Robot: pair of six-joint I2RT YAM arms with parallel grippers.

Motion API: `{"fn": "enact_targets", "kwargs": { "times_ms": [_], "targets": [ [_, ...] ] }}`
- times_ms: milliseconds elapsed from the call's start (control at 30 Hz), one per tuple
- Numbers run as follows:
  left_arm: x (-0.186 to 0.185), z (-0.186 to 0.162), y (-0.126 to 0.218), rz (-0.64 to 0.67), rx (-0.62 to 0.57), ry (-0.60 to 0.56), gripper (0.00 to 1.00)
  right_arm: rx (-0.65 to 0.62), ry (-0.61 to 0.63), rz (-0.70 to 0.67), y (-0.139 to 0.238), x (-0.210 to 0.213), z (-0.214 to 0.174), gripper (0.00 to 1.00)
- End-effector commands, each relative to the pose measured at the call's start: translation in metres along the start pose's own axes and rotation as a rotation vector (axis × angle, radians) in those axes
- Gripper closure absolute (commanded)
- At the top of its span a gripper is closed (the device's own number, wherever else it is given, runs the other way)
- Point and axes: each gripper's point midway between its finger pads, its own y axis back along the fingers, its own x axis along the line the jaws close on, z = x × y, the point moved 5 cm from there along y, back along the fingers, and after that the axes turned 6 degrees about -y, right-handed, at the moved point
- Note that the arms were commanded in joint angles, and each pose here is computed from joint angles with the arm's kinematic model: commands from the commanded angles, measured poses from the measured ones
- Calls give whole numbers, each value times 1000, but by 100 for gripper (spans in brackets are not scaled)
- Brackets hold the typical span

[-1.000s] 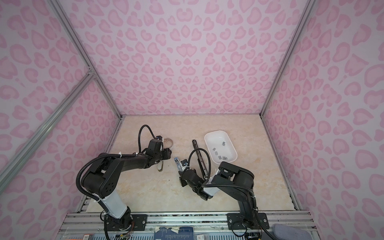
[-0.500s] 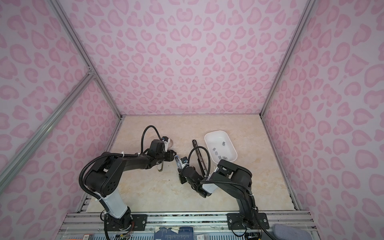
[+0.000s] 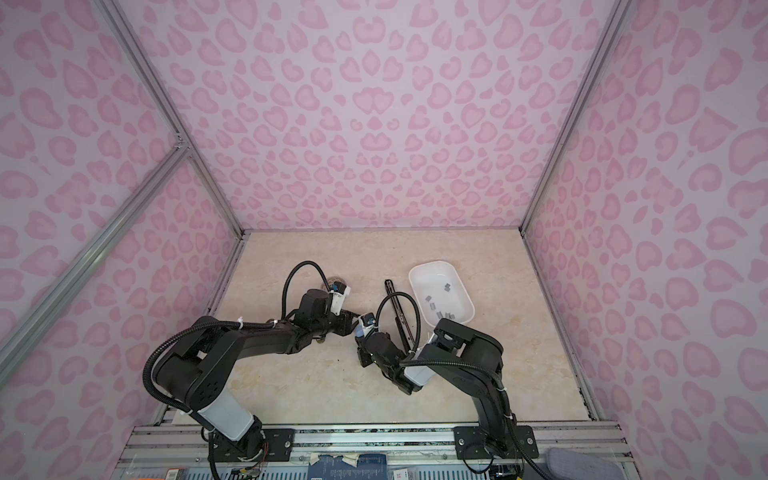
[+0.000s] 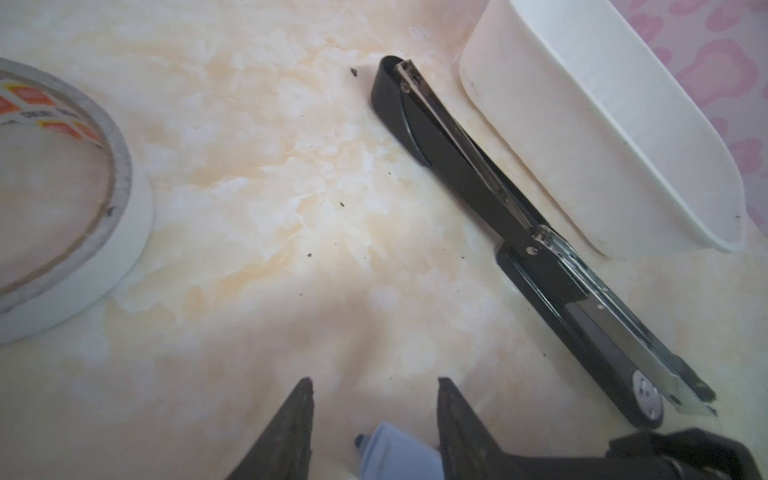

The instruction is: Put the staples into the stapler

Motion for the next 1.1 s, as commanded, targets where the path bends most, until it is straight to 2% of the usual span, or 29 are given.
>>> {"fn": "enact_targets", "kwargs": {
  "times_ms": [0,200,367,500,667,767,1067],
  "targets": [
    [-3,9,3,27,-68,-61,51,240,50,-92,7,-25,-51,78],
    [-2,7,10,54,-80,-59,52,210,48,-79,17,-23,-42,57],
    [-3,8,16,57,-107,-55,51,161,47,-50,33,-19,-27,50],
    [-5,6,19,51,-120,-56,52,117,48,-28,46,-14,-14,51],
    [-6,3,21,46,-128,-64,52,56,49,6,59,-2,10,61],
    [-8,1,21,36,-130,-72,52,31,53,23,61,6,23,63],
    [-10,-6,22,21,-137,-92,54,42,77,-30,38,15,37,69]
  ]
}}
